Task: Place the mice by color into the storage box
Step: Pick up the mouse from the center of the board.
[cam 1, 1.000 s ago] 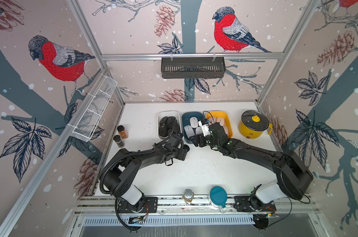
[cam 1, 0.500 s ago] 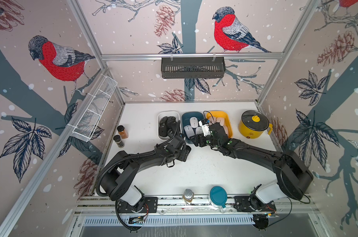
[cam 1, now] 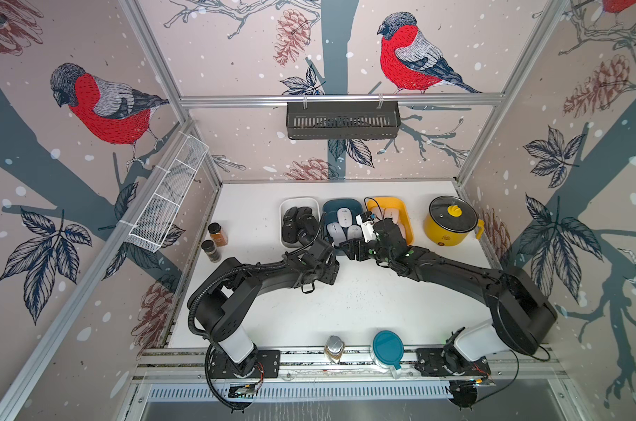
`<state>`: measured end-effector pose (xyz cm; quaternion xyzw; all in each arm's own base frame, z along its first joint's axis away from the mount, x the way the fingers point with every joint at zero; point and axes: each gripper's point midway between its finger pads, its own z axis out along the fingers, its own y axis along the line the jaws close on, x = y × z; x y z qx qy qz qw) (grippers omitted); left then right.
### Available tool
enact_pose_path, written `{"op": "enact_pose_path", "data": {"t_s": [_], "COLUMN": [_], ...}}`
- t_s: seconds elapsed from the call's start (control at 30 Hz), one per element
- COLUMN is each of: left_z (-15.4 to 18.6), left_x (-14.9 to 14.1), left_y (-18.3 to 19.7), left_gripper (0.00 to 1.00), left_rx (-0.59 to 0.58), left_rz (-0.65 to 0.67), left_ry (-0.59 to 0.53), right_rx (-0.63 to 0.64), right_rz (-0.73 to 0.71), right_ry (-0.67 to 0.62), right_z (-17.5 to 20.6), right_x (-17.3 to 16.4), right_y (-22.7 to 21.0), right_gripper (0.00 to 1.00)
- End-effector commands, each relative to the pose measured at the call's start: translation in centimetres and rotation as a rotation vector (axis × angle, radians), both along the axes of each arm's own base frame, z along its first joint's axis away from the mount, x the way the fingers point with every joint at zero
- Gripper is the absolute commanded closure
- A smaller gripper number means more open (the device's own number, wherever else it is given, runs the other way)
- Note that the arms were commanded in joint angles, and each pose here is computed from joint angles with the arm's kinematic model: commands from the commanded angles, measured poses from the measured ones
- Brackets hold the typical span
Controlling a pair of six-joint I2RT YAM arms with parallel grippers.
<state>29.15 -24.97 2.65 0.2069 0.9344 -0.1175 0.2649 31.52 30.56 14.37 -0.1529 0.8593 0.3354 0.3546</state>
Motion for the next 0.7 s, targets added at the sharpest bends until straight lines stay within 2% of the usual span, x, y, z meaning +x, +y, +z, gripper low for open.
{"op": "enact_pose_path", "data": {"t_s": [0.0, 0.23, 0.33, 0.43, 0.67], "left_z": [-0.2, -1.2, -1.1, -0.4, 3.0], "left_x": [-0.1, -0.6, -0.5, -0.3, -0.9], "left_y": [-0.1, 0.0, 0.3, 0.7, 1.9], "left_gripper": [0.21, 0.26, 0.35, 0.42, 0.45], "left_rx": [0.032, 0.082, 0.084, 0.070, 0.005], "left_rz": [-0.018, -0.013, 0.012, 0.044, 0.126], "left_ry": [-0.007, 0.001, -0.011, -0.031, -0.068], "right_rx": [0.021, 0.023, 0.022, 0.016, 0.022], "right_rz": [-0.009, -0.014, -0.017, -0.024, -0.032], "right_ry": [-0.006, 0.003, 0.006, 0.006, -0.004], "right_z": [0.5, 0.3, 0.3, 0.3, 0.9], "right_x": [0.2, 0.4, 0.4, 0.4, 0.4], "right_y": [0.1, 0.1, 0.0, -0.2, -0.3], "right_gripper": [0.24, 0.24, 0.24, 0.24, 0.24]}}
